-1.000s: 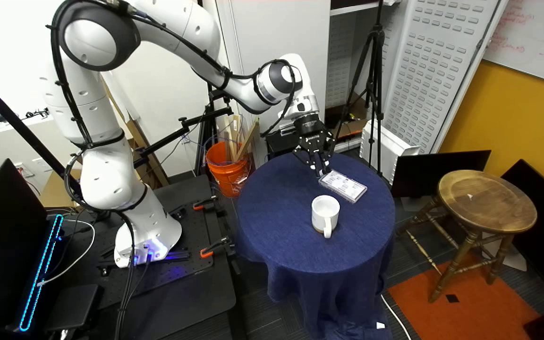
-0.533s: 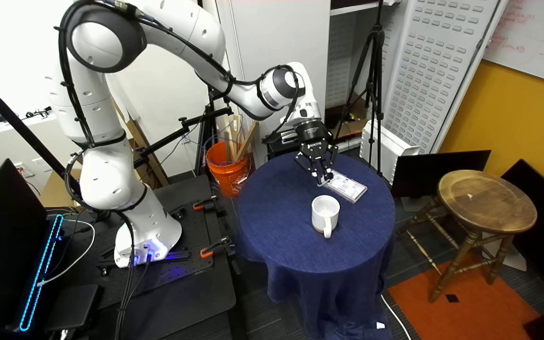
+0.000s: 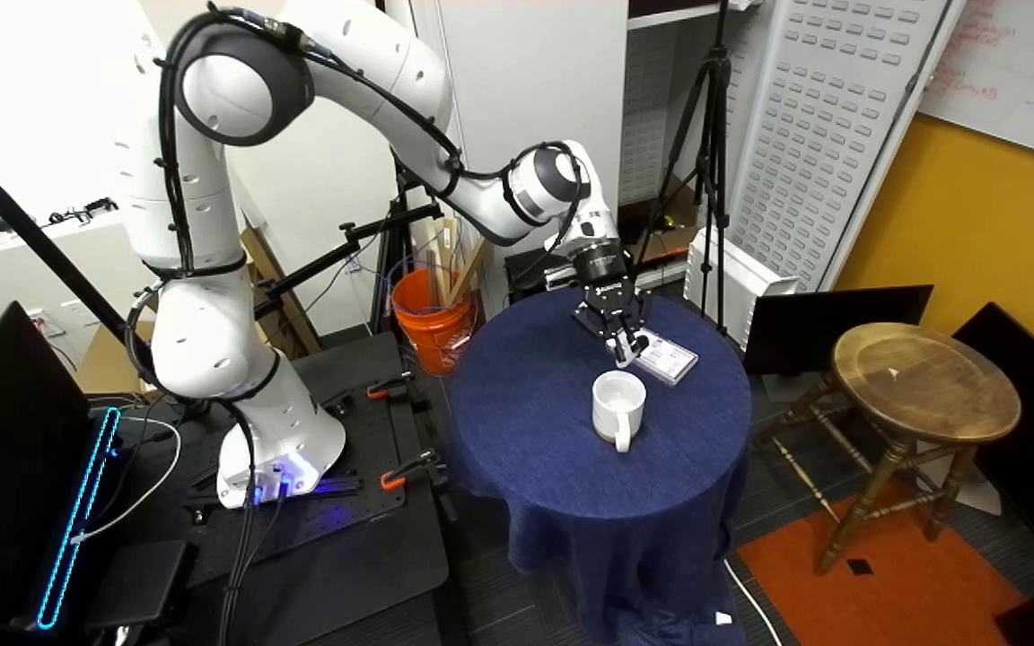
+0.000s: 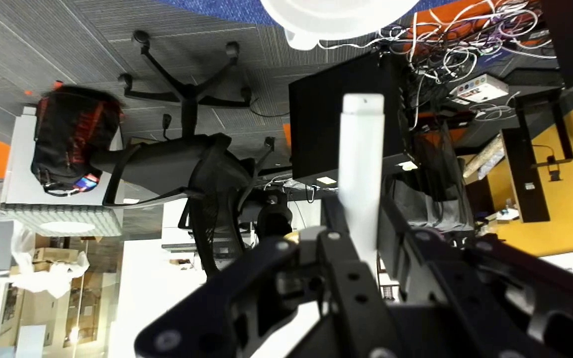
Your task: Put the marker inside the mug cup
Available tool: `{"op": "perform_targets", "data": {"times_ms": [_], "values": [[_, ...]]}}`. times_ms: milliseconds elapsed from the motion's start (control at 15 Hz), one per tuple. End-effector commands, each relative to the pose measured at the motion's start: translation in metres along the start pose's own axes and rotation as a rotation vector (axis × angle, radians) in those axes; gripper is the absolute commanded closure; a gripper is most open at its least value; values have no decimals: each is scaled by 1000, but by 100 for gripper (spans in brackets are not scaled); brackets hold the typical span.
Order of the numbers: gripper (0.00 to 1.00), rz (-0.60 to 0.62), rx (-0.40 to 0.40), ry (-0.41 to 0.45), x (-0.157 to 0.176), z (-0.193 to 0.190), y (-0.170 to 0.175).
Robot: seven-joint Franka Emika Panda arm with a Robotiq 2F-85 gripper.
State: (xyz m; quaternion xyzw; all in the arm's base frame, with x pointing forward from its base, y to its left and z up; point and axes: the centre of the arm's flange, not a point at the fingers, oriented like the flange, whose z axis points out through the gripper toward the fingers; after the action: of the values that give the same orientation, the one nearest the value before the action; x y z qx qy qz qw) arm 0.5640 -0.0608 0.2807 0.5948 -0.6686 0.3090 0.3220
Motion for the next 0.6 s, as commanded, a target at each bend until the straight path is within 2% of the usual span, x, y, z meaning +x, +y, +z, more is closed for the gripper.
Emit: {"op": "perform_targets", "data": {"times_ms": [0,533], "values": [[95,19,-4,43,-10,6,-14],[95,-32,-51,44,-37,27,-18]]}}
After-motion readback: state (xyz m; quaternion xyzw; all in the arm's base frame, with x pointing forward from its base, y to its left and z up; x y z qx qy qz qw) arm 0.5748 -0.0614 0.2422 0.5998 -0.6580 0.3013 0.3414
